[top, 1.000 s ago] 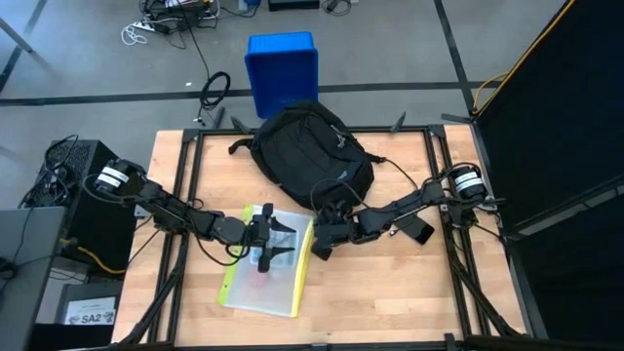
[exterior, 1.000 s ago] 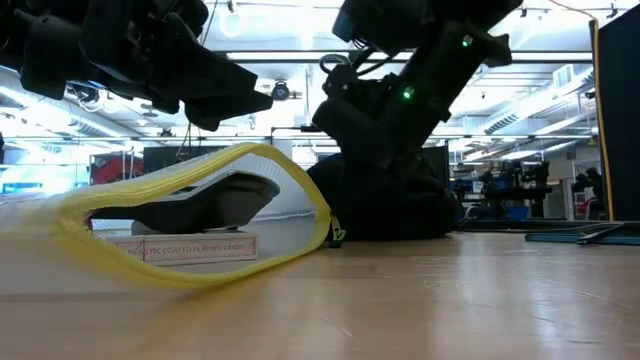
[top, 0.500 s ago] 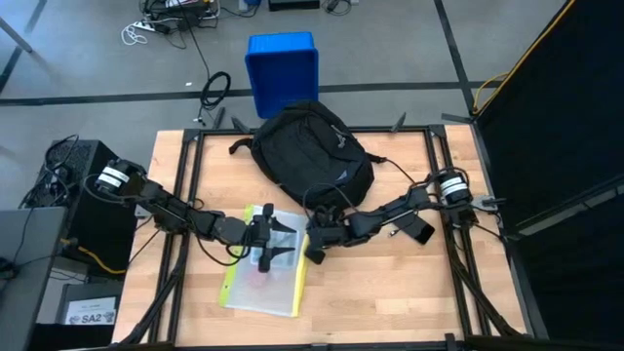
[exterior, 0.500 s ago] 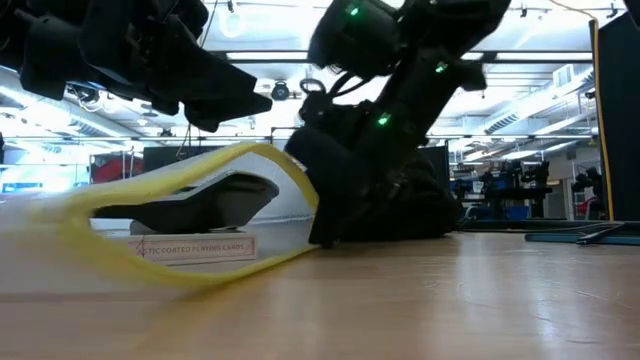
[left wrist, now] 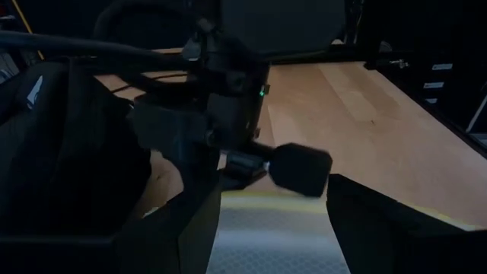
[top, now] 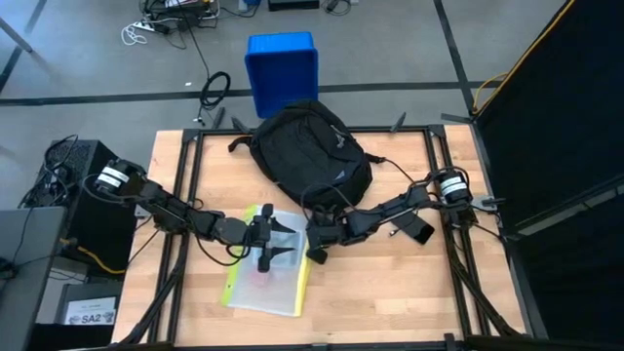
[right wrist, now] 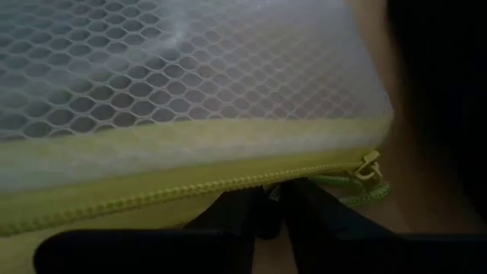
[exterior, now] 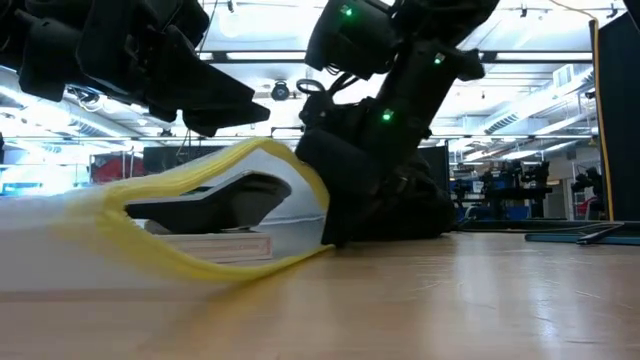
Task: Unpack backpack
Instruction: Close the yellow zip bag
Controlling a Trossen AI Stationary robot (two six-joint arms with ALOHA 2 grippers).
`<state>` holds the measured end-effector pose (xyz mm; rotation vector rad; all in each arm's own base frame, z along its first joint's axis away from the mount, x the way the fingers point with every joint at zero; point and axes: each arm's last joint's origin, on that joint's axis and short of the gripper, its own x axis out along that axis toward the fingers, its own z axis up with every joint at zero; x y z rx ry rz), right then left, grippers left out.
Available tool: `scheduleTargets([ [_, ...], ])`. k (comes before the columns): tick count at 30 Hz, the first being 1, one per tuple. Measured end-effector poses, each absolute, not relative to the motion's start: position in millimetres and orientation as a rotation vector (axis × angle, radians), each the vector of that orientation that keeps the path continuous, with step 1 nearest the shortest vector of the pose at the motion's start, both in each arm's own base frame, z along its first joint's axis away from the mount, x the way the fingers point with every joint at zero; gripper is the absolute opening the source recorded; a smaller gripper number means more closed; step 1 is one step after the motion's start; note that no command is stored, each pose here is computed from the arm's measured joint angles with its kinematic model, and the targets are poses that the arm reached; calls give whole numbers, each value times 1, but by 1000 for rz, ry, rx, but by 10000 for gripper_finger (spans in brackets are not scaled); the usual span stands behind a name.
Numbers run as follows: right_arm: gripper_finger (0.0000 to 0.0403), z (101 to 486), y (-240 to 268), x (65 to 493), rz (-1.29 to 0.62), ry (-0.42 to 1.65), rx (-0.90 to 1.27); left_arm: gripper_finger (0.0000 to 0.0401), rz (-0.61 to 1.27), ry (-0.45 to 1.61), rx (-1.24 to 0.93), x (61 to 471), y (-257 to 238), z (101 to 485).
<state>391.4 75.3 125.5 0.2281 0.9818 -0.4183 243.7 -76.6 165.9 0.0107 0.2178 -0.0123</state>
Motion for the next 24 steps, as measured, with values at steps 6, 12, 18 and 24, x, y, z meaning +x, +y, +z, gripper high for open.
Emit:
scheduleTargets([
  [6, 28, 128, 80, 387, -404, 1012, 197, 209, -12, 216, 10, 244, -77, 166],
  [12, 44, 128, 82, 386, -403, 1011, 188, 209, -12, 215, 9, 244, -77, 166],
  [18, 60, 131, 83, 386, -389, 1006, 177, 209, -12, 218, 10, 244, -77, 166],
  [24, 68, 136, 87, 384, -367, 995, 168, 209, -12, 218, 10, 244, -77, 166],
])
